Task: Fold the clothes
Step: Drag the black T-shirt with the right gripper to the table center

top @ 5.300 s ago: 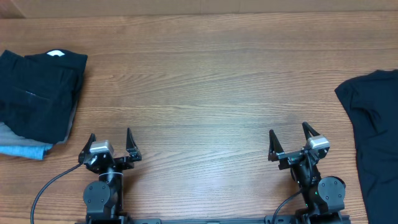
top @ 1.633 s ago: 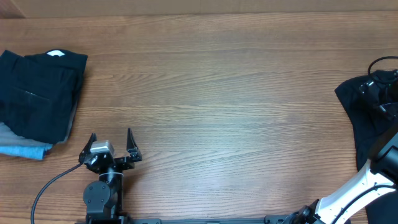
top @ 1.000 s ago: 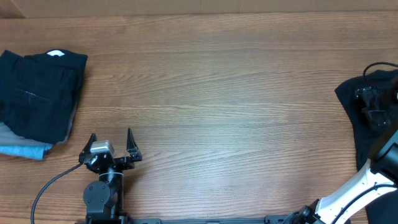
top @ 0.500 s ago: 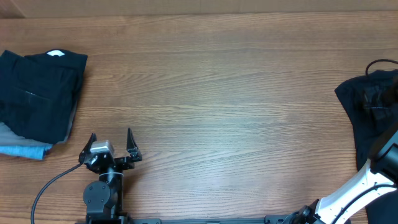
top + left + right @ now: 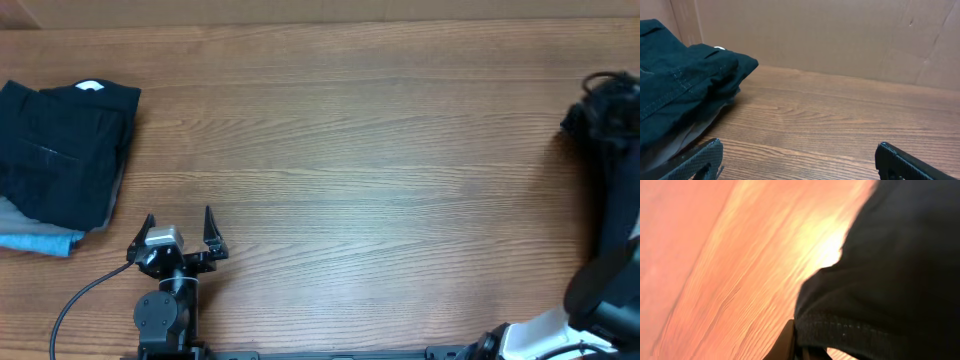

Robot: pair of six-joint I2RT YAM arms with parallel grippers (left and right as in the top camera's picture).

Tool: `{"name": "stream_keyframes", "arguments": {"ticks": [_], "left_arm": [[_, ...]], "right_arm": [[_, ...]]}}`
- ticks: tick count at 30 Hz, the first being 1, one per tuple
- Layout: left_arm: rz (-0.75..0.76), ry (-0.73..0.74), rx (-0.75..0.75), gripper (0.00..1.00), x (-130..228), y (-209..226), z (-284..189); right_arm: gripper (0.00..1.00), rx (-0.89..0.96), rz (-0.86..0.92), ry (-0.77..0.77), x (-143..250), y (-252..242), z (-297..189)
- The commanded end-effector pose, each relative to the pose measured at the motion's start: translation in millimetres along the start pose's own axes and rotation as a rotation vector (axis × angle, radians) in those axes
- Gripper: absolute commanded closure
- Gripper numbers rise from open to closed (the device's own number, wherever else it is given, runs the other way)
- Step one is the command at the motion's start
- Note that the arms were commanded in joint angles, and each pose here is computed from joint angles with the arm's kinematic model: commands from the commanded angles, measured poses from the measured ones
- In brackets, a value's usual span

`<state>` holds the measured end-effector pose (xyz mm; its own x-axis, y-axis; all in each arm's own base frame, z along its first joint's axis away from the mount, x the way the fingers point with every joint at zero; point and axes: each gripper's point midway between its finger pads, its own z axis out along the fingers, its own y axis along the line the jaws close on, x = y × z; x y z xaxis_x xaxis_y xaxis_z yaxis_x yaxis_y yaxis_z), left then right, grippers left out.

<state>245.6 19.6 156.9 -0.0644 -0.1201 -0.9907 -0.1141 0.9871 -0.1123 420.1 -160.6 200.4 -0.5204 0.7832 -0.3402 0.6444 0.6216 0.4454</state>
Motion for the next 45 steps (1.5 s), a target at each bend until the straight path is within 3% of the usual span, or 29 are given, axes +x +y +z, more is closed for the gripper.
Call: {"name": "stream_keyframes", "arguments": {"ticks": [1,7,12,19,22,26,27,28,30,31,33,35,39,40,43,45], "left_arm": [[0.019,-0.007,0.009,0.00,-1,-2,0],[0.019,-0.007,0.009,0.00,-1,-2,0],[0.019,-0.007,0.009,0.00,-1,-2,0],[0.019,-0.007,0.009,0.00,-1,-2,0],[0.019,-0.007,0.009,0.00,-1,-2,0],[0.019,-0.007,0.009,0.00,-1,-2,0],[0.019,-0.007,0.009,0.00,-1,-2,0],[0.019,-0.007,0.009,0.00,-1,-2,0],[0.019,-0.007,0.009,0.00,-1,-2,0],[0.019,-0.007,0.009,0.00,-1,-2,0],[0.019,-0.007,0.009,0.00,-1,-2,0],[0.019,-0.007,0.009,0.00,-1,-2,0],[0.019,-0.007,0.009,0.00,-1,-2,0],[0.019,-0.007,0.009,0.00,-1,-2,0],[0.019,-0.007,0.009,0.00,-1,-2,0],[0.019,-0.007,0.009,0.00,-1,-2,0]], "right_arm": [[0.96,-0.117,-0.079,-0.001,22,69,-1],[0.96,-0.327,-0.264,0.022,98,193,10],[0.96,-0.491,-0.484,0.101,213,283,19],[0.96,-0.570,-0.778,0.270,406,323,46],[0.96,-0.650,-0.966,0.276,459,329,29],[0.96,-0.691,-1.029,0.324,502,326,10],[0.87,-0.697,-1.037,0.330,508,326,7],[0.53,-0.701,-1.041,0.332,511,326,6],[0.12,-0.712,-1.045,0.334,515,327,3],[0.01,-0.733,-1.058,0.351,518,327,0],[0.00,-0.802,-1.094,0.407,524,327,-9],[0.00,-0.773,-1.099,0.350,495,328,-14],[0.08,-0.516,-0.920,0.238,367,293,-19],[0.09,-0.467,-0.898,0.241,350,281,-16],[0.09,-0.176,-0.747,0.238,262,206,12],[0.12,-0.081,-0.647,0.237,218,170,22]]}}
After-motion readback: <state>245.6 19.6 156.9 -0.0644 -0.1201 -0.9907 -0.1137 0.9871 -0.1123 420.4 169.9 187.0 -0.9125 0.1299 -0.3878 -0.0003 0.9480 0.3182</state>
